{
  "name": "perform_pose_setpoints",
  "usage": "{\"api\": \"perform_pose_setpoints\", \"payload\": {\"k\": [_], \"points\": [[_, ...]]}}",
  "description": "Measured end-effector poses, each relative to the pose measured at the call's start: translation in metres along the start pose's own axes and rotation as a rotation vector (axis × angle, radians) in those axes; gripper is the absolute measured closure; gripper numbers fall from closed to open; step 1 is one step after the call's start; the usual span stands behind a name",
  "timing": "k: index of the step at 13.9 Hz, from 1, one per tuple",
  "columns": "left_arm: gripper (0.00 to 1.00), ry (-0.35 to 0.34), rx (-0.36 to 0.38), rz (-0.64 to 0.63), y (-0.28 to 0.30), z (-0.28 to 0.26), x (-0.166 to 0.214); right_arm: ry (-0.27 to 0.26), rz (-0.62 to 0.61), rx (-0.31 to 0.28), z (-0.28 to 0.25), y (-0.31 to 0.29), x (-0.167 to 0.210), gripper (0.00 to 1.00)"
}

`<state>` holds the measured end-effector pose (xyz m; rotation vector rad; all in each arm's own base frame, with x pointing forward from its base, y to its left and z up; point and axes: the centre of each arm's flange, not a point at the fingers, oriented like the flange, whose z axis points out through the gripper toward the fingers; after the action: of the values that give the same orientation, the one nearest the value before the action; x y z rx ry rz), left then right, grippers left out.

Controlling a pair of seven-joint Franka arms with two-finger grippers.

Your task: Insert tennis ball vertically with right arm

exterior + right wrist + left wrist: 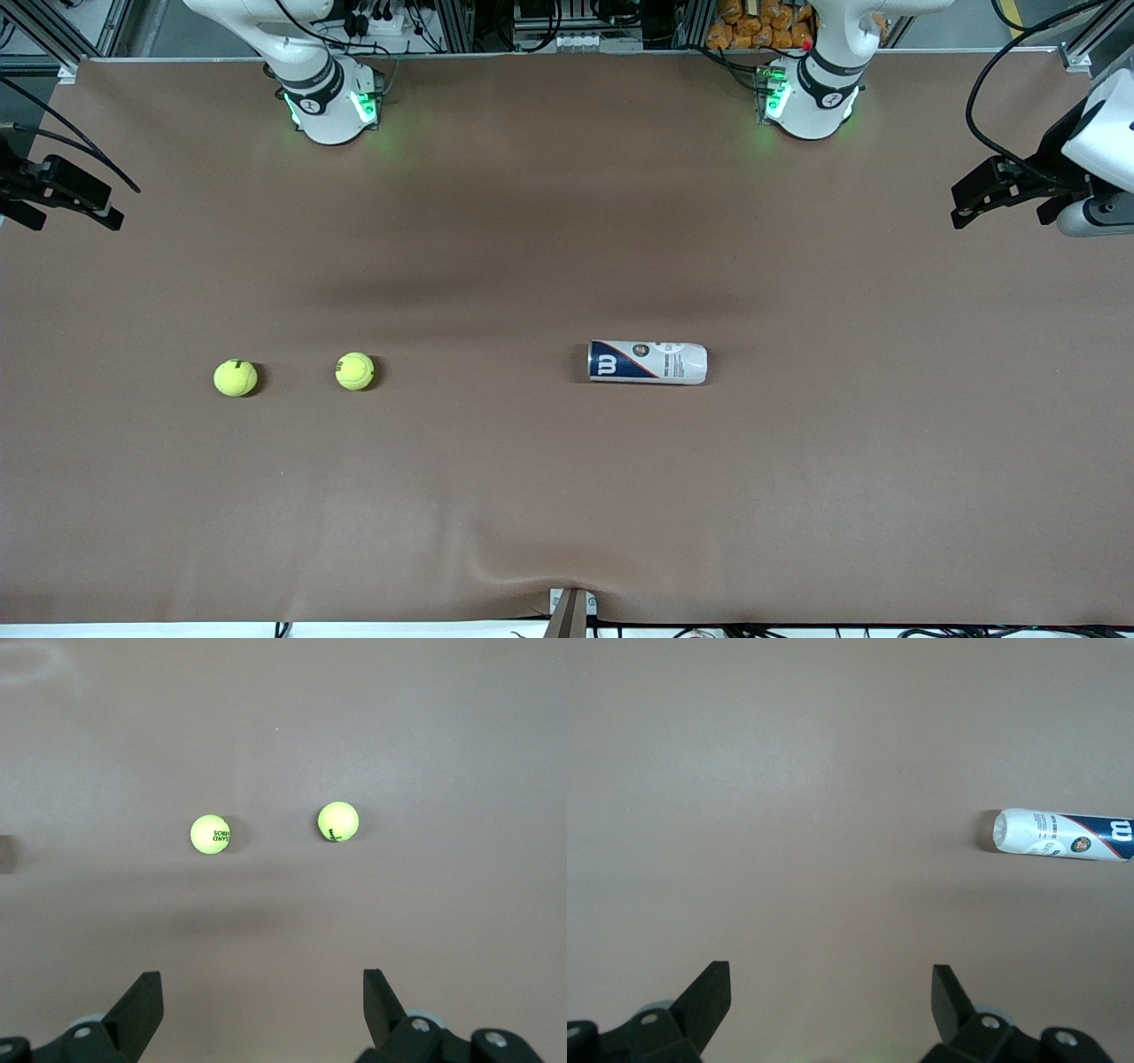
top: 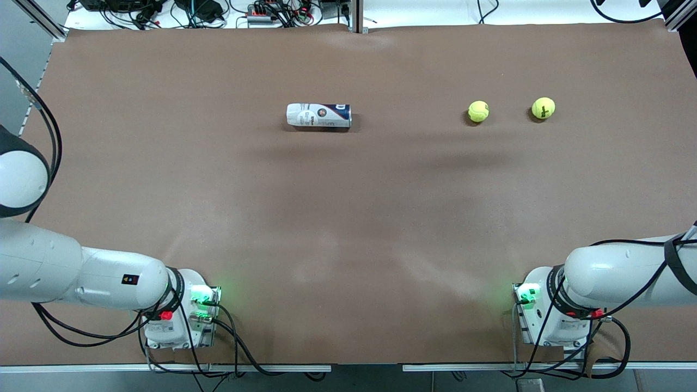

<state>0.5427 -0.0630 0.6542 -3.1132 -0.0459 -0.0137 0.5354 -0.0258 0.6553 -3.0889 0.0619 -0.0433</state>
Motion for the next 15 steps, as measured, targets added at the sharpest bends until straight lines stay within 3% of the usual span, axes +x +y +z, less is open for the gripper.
{"api": "perform_pose_setpoints", "payload": {"k": [10, 15], "points": [[0.0, -0.001, -0.003, 0.005, 0.003, 0.0, 0.0, -0.003, -0.031, -0.007, 0.001, -0.001, 0.0, 0.0], [0.0, -0.046, -0.002, 0.125, 0.071, 0.024, -0.002, -0.005, -0.035, -0.008, 0.003, -0.001, 0.0, 0.0]]}}
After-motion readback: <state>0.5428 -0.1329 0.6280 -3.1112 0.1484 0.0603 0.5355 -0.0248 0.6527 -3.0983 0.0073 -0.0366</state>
